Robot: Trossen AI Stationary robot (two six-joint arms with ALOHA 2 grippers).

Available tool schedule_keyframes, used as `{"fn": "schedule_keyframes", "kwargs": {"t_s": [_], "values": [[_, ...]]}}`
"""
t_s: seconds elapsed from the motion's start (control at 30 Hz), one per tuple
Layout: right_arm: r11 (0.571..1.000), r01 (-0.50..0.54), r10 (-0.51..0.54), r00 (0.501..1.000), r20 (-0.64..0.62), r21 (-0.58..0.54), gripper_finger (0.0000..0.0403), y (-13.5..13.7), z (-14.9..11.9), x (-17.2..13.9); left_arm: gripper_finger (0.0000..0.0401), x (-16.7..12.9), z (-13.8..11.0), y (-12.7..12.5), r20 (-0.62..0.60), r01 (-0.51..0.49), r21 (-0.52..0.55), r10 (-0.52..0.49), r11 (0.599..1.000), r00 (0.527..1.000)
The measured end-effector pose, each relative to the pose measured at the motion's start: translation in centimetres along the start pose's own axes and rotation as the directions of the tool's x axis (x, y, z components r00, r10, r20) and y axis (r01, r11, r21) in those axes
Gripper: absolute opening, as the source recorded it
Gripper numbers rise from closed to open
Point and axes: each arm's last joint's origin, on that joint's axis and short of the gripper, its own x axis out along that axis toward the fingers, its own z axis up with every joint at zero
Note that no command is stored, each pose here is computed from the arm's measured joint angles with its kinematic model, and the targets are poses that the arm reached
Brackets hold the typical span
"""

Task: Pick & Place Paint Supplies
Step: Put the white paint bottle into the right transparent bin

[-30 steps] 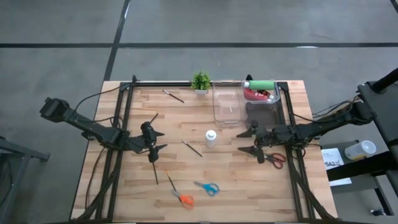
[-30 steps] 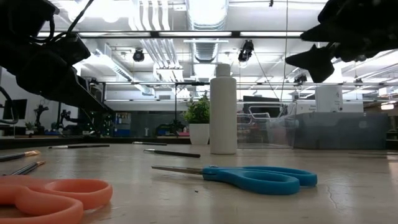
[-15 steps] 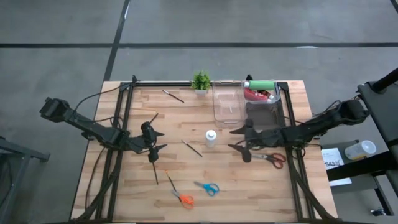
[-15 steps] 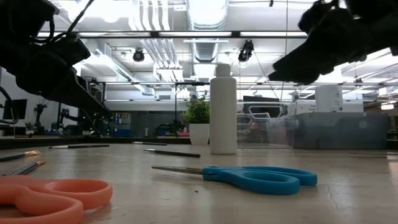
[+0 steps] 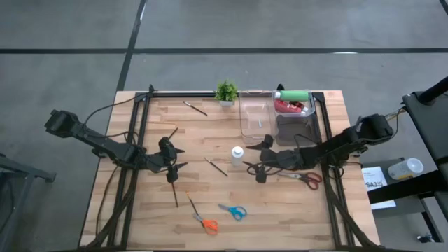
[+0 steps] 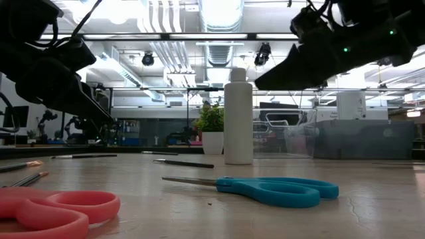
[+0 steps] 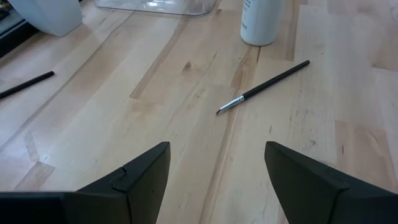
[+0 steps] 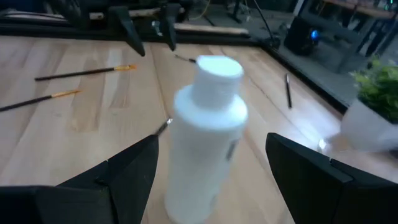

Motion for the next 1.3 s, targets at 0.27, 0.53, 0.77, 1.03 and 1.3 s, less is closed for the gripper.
{"fn": "schedule_keyframes", "kwargs": {"t_s": [0.27, 0.53, 0.77, 1.03, 1.3], "values": [[1.000, 0.015, -0.015, 0.999, 0.030, 0.004, 0.0295, 0.1, -1.1, 1.3, 0.0266, 0.0, 0.0, 0.0, -0.001, 0.000, 0.001, 0.000, 1.000, 1.000], [0.999, 0.015, -0.018, 0.997, 0.078, 0.037, 0.0295, -0.2, -2.0, 2.4, 0.0266, 0.0, 0.0, 0.0, -0.001, 0.000, 0.001, 0.000, 1.000, 1.000], [0.999, -0.005, -0.001, 0.994, 0.112, 0.051, 0.0295, -0.6, -2.9, 2.8, 0.0266, 0.0, 0.0, 0.0, -0.001, 0.000, 0.001, 0.000, 1.000, 1.000], [0.999, -0.006, 0.000, 0.988, 0.156, 0.037, 0.0295, -0.5, -3.4, 3.7, 0.0266, 0.0, 0.0, 0.0, -0.001, 0.000, 0.001, 0.000, 1.000, 1.000], [0.998, -0.053, 0.045, 0.982, 0.181, 0.041, 0.0295, -1.0, -3.5, 4.9, 0.0266, 0.0, 0.0, 0.0, -0.001, 0.000, 0.001, 0.000, 1.000, 1.000]]}}
